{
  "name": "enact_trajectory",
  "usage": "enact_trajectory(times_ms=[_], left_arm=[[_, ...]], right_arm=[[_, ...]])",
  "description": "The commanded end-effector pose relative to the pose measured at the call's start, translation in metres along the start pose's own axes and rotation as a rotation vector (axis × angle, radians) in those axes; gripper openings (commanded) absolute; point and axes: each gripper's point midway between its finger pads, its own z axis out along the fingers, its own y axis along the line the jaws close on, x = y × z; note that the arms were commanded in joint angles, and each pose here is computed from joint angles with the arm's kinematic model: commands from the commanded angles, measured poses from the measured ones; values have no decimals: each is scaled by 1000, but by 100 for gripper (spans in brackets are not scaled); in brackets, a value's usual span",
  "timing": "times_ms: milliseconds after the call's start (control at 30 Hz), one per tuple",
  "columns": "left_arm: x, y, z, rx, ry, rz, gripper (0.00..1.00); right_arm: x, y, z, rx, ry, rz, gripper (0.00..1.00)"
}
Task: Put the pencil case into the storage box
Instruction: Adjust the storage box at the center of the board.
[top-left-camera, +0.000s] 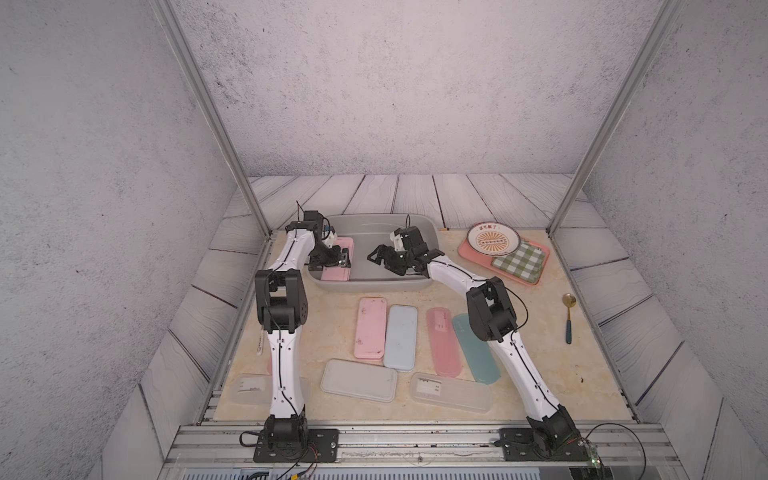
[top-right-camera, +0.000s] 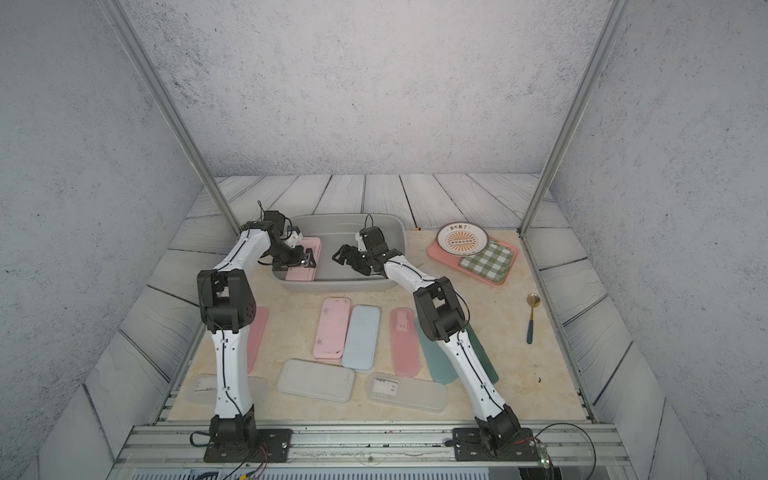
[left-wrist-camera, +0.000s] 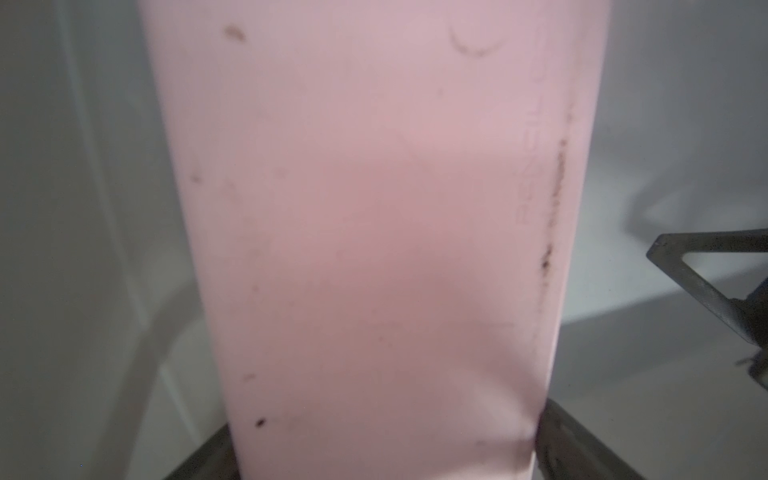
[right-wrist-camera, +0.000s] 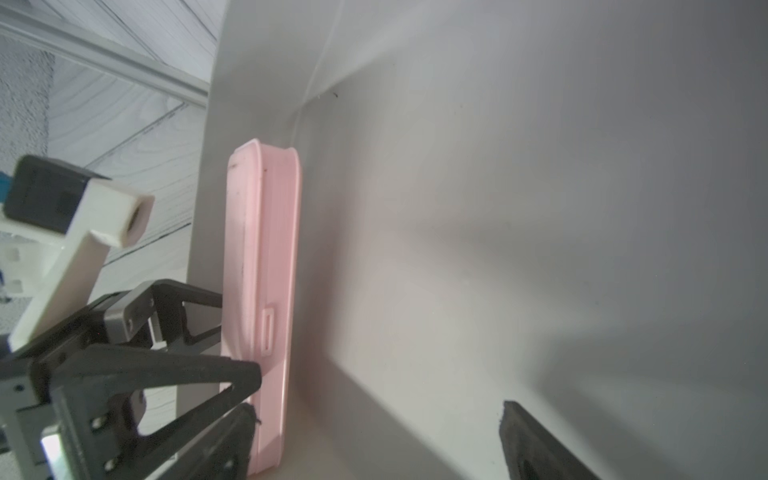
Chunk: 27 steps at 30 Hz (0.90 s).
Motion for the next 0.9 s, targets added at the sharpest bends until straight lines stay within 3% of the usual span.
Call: enact_trajectory(times_ms=[0, 200, 400, 533, 700, 867], left_arm=[[13, -4, -15, 19, 2, -9, 80], [39, -21, -23, 104, 12, 4, 80], [42, -50, -48, 230, -49, 49, 79], [39, -59, -60, 261, -69, 72, 79], [40, -68, -51, 270, -44, 80, 78], [35, -68, -38, 244, -48, 79, 78]], right_arm=[[17, 19, -12, -55, 69, 3, 93], [25, 38, -35, -104, 61, -5, 93], [1, 75, -45, -223, -49, 76, 92], [-10, 92, -47, -241, -107, 42, 92], [-19, 102, -47, -288, -134, 22, 92], [-20, 117, -48, -348, -140, -6, 85]])
